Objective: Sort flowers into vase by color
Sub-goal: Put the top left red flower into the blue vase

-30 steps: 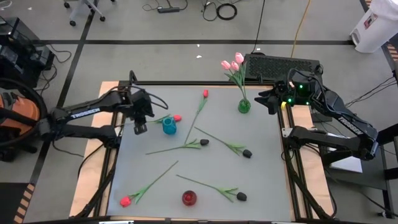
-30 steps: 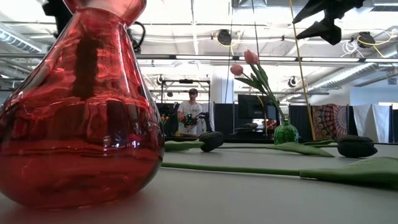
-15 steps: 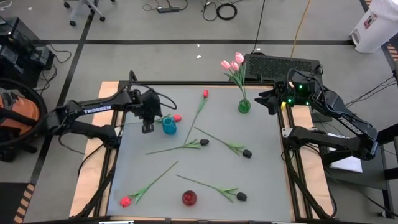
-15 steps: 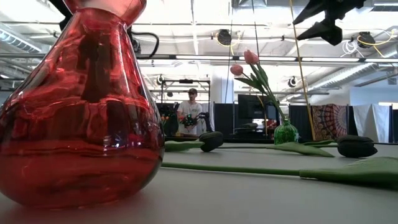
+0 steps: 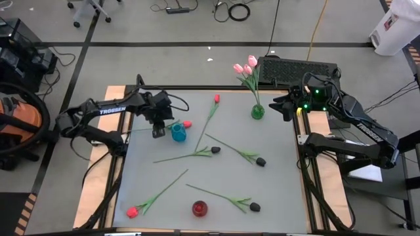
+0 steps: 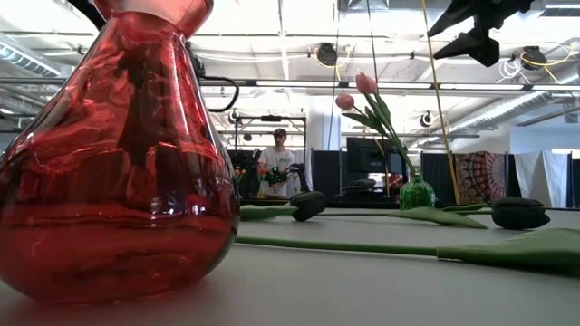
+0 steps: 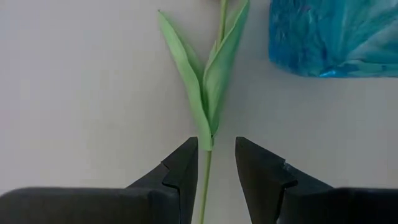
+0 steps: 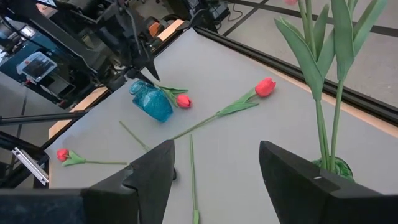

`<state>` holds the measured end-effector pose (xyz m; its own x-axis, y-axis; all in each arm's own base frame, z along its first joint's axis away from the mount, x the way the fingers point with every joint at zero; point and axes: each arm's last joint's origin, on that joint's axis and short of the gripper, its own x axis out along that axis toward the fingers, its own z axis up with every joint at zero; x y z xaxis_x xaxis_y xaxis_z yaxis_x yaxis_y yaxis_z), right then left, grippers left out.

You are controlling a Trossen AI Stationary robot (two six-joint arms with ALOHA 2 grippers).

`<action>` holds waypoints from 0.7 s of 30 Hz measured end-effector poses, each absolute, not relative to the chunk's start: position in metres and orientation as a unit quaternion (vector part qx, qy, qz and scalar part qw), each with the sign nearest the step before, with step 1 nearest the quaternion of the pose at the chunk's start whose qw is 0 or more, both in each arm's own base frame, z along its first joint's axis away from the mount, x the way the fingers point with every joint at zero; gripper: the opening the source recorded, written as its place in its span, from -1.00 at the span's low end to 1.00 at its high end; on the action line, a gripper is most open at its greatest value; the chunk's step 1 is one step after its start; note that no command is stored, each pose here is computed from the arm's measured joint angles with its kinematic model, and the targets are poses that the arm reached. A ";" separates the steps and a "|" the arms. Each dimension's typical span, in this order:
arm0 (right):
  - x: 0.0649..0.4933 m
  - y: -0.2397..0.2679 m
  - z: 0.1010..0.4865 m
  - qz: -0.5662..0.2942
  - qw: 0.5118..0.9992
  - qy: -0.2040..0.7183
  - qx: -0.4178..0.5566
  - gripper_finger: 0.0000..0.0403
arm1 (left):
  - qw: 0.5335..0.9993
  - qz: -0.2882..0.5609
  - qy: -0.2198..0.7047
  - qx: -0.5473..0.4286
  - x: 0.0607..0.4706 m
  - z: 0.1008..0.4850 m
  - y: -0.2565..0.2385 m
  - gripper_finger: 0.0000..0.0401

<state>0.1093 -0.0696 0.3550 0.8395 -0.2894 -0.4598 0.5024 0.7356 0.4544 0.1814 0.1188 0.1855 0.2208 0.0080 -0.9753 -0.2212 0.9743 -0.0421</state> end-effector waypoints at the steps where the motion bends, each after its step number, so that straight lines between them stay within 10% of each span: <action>1: 0.109 -0.070 0.355 -0.217 0.913 0.183 0.292 0.12 | 0.775 0.073 0.622 -0.088 0.182 0.184 0.119 -0.43; 21: 0.109 -0.070 0.355 -0.217 0.914 0.182 0.292 0.12 | 0.754 0.048 0.648 -0.097 0.193 0.158 0.126 -0.43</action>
